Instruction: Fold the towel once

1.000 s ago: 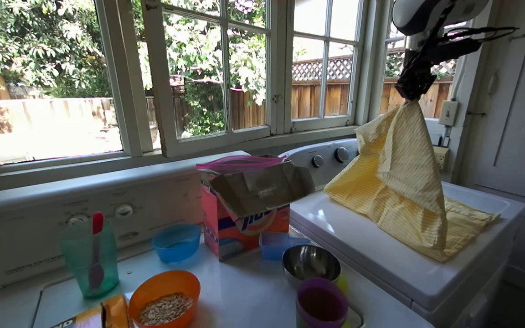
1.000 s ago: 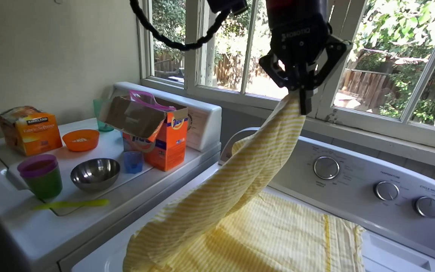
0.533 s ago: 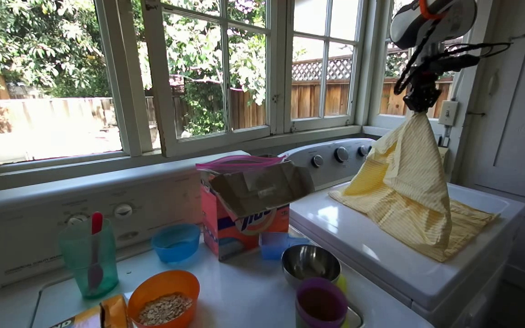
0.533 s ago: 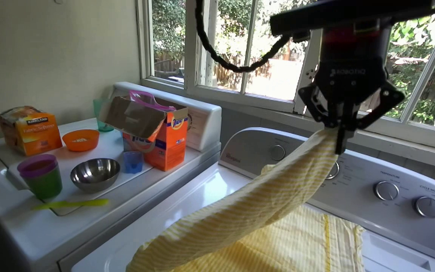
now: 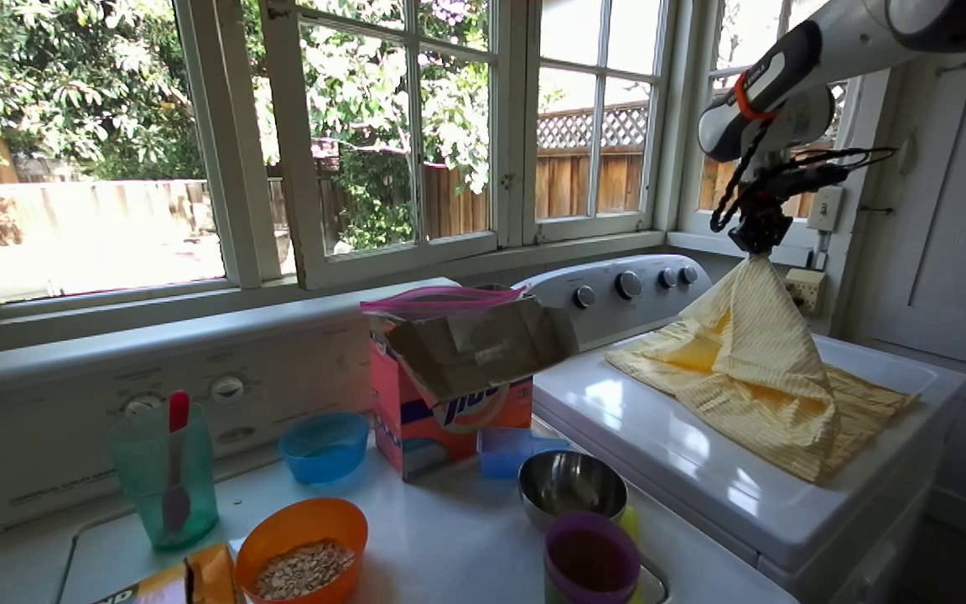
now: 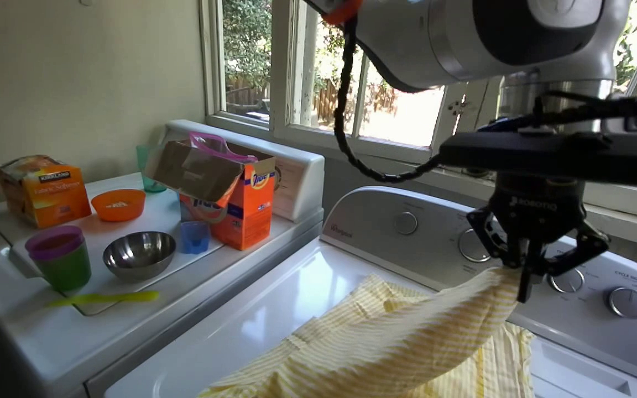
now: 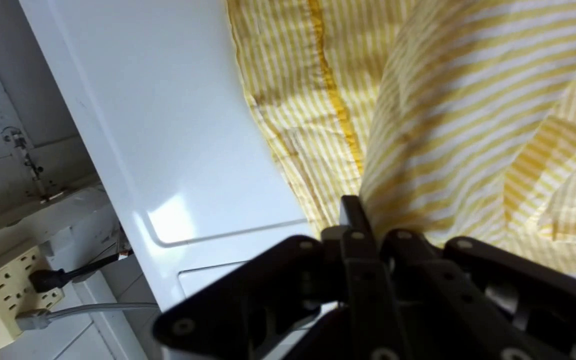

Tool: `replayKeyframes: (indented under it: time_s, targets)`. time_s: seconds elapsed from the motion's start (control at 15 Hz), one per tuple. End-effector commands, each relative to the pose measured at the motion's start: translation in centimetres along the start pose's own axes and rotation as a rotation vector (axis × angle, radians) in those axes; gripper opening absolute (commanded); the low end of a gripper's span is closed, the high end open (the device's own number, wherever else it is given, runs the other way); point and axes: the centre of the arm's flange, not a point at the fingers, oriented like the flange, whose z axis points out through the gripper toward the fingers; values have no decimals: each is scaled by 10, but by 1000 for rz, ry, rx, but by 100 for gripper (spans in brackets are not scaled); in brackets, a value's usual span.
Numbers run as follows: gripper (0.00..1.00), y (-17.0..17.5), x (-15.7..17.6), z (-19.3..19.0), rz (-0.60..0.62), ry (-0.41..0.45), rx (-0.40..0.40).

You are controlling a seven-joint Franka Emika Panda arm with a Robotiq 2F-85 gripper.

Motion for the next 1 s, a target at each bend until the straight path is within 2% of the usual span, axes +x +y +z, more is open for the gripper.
replayKeyframes:
  time_s: [0.0,0.4,0.93]
  targets:
    - [1,14,25,34,55,87,-56]
    - [1,20,25,85,74,135,-90]
    - [1,24,18,123,102,64,-98]
